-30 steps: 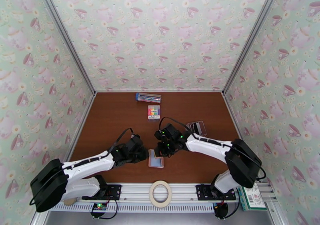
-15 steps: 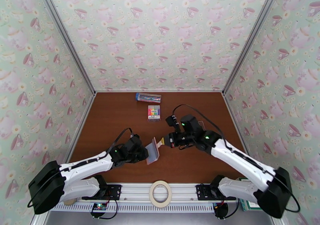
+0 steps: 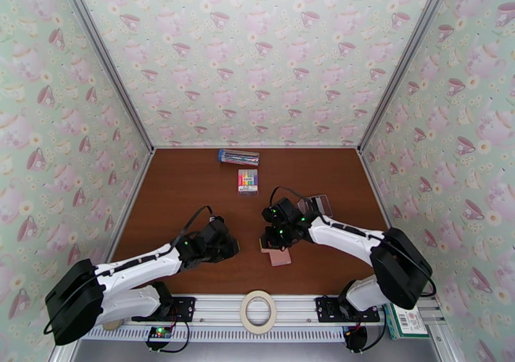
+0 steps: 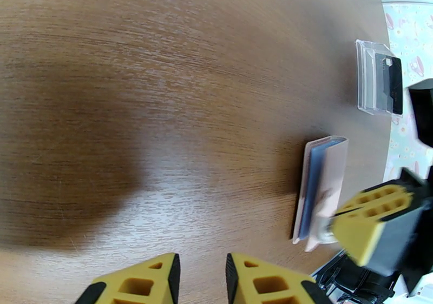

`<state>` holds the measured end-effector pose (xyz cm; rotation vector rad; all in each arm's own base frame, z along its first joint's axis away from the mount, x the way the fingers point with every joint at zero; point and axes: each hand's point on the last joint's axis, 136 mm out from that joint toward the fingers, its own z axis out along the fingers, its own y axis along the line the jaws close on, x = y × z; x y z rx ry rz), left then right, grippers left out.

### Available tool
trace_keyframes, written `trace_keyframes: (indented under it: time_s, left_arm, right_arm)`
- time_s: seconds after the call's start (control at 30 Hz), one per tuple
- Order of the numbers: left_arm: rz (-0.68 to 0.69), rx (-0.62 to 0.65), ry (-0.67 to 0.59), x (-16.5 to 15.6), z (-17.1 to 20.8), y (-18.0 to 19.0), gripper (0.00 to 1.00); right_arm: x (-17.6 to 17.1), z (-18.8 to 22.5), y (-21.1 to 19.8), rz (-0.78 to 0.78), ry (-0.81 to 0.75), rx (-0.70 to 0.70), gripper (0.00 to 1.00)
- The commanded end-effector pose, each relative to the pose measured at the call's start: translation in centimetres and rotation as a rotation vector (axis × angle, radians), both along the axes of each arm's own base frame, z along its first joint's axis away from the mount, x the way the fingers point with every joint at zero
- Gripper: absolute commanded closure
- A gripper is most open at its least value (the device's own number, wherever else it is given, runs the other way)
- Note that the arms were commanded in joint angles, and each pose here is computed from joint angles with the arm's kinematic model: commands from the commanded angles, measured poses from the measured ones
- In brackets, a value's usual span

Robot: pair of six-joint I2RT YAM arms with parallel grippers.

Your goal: Put the credit cards into the card holder

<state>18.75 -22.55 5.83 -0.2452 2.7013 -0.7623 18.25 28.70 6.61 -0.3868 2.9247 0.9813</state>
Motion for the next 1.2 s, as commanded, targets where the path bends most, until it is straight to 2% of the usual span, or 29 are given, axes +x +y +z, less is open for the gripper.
trace_keyframes:
  time_s: [0.0, 0.17, 0.27, 0.5, 0.7, 0.87, 0.97, 1.17]
  left_arm:
    - [0.022, 0.002, -0.017, 0.4, 0.5, 0.3, 0.69]
    - [0.022, 0.004, -0.017, 0.3, 0.4, 0.4, 0.69]
    - [0.020, 0.002, -0.017, 0.3, 0.4, 0.3, 0.69]
    - [0.007, -0.031, -0.024, 0.3, 0.7, -0.3, 0.69]
    - [-0.060, -0.104, -0.054, 0.4, 2.1, -2.4, 0.70]
    - [-0.119, -0.187, -0.075, 0.5, 3.3, -4.7, 0.70]
    - [-0.148, -0.180, -0.081, 0.4, 3.6, -5.7, 0.71]
    - [-0.169, -0.180, -0.071, 0.5, 3.3, -6.9, 0.72]
  right_arm:
    - [1.2, 2.5, 0.9, 0.012, -0.073, 0.031, 1.00]
    - [1.5, 6.6, 0.2, 0.000, -0.168, 0.103, 1.00]
    - [1.9, 7.6, -1.0, -0.046, -0.191, 0.118, 1.00]
    - [1.5, 6.7, -0.9, -0.053, -0.136, 0.137, 1.00]
    - [1.6, 6.7, -0.6, -0.051, -0.137, 0.155, 1.00]
    - [1.2, 5.4, -1.1, -0.046, -0.119, 0.118, 1.00]
    - [1.4, 3.8, -3.2, -0.063, -0.125, 0.009, 1.00]
    - [1.5, 2.3, -6.0, -0.107, -0.103, -0.060, 1.00]
